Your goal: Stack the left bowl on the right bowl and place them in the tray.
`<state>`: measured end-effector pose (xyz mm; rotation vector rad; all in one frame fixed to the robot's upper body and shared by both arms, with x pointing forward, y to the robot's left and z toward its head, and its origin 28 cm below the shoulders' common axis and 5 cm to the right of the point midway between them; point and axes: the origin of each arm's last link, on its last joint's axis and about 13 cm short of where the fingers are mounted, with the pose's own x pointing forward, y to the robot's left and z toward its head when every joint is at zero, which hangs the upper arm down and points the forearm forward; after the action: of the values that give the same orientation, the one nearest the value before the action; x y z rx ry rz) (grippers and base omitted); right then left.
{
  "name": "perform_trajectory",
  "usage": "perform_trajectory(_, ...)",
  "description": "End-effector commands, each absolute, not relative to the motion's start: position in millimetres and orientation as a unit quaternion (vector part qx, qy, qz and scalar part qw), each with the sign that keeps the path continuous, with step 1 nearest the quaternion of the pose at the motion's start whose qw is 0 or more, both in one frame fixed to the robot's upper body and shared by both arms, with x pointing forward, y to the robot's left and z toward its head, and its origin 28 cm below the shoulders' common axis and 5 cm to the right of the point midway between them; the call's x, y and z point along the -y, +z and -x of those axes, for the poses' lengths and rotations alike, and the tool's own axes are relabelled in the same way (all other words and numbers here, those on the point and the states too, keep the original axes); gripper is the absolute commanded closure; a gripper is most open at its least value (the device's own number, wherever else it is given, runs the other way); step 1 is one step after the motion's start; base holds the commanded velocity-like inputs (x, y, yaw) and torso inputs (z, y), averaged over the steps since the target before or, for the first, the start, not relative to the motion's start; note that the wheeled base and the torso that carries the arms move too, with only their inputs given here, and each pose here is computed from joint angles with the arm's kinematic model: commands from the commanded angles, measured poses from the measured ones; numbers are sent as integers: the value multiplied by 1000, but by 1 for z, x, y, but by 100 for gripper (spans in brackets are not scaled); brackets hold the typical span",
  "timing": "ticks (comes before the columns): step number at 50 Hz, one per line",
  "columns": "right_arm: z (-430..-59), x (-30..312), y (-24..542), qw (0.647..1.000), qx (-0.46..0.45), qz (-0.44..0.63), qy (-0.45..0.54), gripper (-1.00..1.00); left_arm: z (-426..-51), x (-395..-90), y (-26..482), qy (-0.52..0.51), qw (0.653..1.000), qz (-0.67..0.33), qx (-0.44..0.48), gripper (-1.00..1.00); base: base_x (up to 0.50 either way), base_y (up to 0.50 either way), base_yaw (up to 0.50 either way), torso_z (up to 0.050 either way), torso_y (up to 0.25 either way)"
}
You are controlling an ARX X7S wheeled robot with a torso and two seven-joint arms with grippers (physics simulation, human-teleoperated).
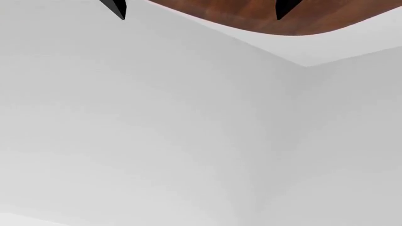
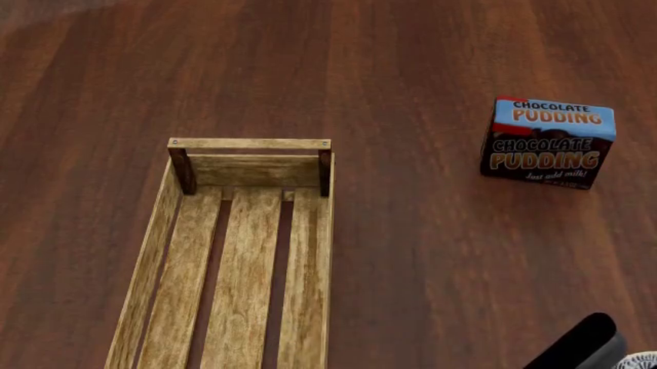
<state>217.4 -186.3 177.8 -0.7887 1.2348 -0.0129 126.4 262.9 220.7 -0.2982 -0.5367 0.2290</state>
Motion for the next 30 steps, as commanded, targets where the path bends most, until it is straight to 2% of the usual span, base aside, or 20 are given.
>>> perform_trajectory(1,-222,184,173,742,-564,362,-3,-100,-126,-263,221,113,947,146,265,-100,0,0,0,0,0)
perform_trajectory(13,-235,178,162,740,-567,362,9,-100,-126,-263,221,115,946,146,265,-100,0,0,0,0,0)
perform_trajectory(30,-230,186,143,730,-589,347,-1,-100,-125,-264,221,116,946,146,265,-100,0,0,0,0,0)
